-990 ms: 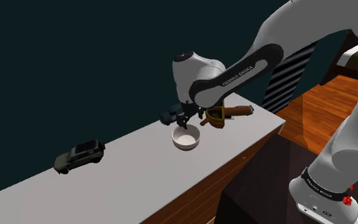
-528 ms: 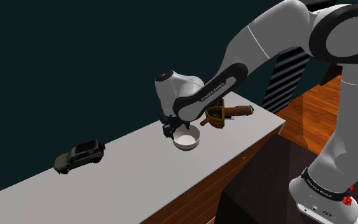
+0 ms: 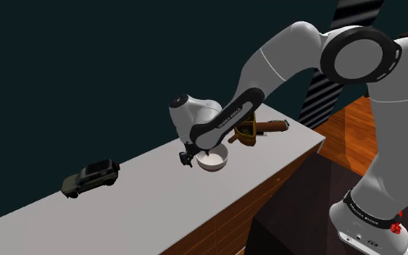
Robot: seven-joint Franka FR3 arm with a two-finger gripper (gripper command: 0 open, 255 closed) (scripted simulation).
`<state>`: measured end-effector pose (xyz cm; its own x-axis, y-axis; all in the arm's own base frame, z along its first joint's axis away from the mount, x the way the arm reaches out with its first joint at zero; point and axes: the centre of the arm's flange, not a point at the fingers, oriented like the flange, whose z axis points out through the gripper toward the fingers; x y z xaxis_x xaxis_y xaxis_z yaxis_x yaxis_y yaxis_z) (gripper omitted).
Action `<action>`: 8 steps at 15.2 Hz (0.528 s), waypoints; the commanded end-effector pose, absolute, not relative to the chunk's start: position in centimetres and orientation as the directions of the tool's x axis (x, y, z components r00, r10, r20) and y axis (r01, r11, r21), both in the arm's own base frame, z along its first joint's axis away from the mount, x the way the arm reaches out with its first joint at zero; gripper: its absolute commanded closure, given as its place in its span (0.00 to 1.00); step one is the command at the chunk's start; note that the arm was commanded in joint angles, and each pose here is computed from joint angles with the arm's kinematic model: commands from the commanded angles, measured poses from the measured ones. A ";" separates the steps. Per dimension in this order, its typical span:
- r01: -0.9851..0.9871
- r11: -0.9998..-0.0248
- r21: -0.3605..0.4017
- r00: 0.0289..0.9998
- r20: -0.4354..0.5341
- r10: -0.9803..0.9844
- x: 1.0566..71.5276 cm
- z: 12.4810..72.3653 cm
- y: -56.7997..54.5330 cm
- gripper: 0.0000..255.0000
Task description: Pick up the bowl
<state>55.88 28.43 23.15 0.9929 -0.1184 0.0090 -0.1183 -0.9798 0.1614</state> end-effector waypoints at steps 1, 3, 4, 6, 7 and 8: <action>-0.118 -0.980 0.161 0.993 0.009 -0.118 55.9 22.1 28.4 0.00; -0.118 -0.980 0.161 0.993 0.009 -0.118 55.9 21.3 28.4 0.00; -0.118 -0.980 0.161 0.993 0.009 -0.118 55.9 21.3 28.4 0.00; -0.118 -0.980 0.161 0.993 0.009 -0.118 55.9 21.3 28.4 1.00; -0.118 -0.980 0.161 0.993 0.009 -0.118 55.9 21.2 28.4 1.00; -0.118 -0.980 0.161 0.993 0.009 -0.118 55.9 21.2 28.4 1.00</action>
